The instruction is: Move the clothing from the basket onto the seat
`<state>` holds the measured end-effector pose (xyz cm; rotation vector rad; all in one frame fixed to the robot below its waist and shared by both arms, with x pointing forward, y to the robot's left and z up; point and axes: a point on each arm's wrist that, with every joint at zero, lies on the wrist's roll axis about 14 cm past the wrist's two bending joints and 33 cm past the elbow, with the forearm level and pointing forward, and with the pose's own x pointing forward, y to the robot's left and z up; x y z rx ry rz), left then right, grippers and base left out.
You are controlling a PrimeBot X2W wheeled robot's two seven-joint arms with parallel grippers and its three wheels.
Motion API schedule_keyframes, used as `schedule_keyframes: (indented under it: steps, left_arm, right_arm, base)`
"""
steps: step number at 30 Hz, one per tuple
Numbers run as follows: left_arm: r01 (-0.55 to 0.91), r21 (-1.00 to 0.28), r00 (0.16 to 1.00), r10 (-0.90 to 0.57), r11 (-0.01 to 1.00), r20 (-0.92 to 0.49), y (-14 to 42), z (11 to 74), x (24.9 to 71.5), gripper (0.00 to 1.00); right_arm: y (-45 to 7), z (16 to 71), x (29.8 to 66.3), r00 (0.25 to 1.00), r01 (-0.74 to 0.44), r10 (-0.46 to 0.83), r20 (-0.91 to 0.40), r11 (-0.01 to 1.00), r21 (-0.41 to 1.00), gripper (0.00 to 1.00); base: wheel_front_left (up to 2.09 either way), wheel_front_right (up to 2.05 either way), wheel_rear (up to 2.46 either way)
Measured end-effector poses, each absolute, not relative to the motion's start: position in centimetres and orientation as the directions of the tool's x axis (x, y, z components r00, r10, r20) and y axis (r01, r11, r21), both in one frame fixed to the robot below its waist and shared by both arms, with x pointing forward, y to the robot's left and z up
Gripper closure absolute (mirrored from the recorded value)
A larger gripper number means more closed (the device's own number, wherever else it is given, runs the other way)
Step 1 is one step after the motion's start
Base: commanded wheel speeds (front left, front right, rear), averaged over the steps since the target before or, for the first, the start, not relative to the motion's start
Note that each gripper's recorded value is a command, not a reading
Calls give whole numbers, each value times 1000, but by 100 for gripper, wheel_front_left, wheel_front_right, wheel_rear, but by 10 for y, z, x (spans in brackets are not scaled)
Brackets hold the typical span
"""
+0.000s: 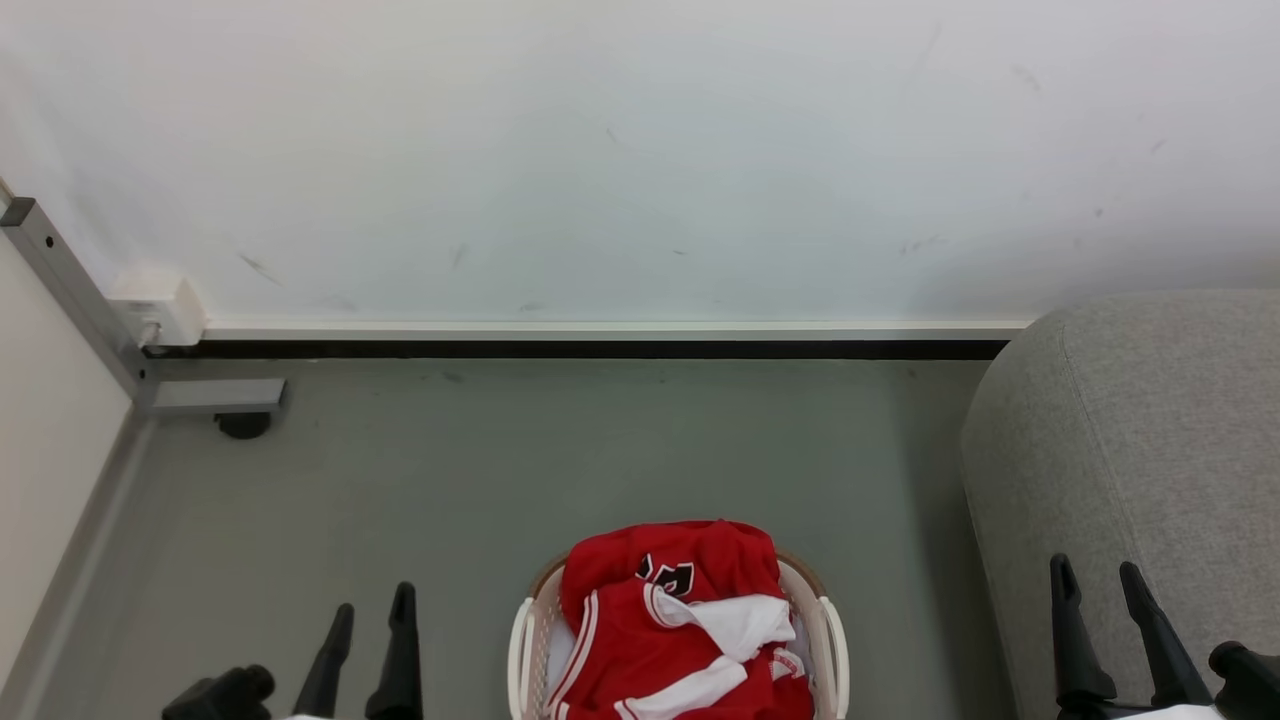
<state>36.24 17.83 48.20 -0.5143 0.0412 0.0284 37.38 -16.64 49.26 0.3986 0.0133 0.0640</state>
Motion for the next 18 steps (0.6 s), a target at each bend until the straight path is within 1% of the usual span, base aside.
schedule_keyframes:
  steps: [10, 18]
  left_arm:
    - [-13, -334, 999, -2, 942, -46, 176, 478, 357, 0]
    - [-6, -251, 999, -5, 968, -44, 179, 475, 351, 0]
  right_arm:
    - [-169, 481, 369, 998, -54, 65, -27, 952, 302, 0]
    - [-169, 475, 367, 997, -59, 70, -39, 970, 237, 0]
  base:
    - [0, 0, 0]
    - [0, 0, 0]
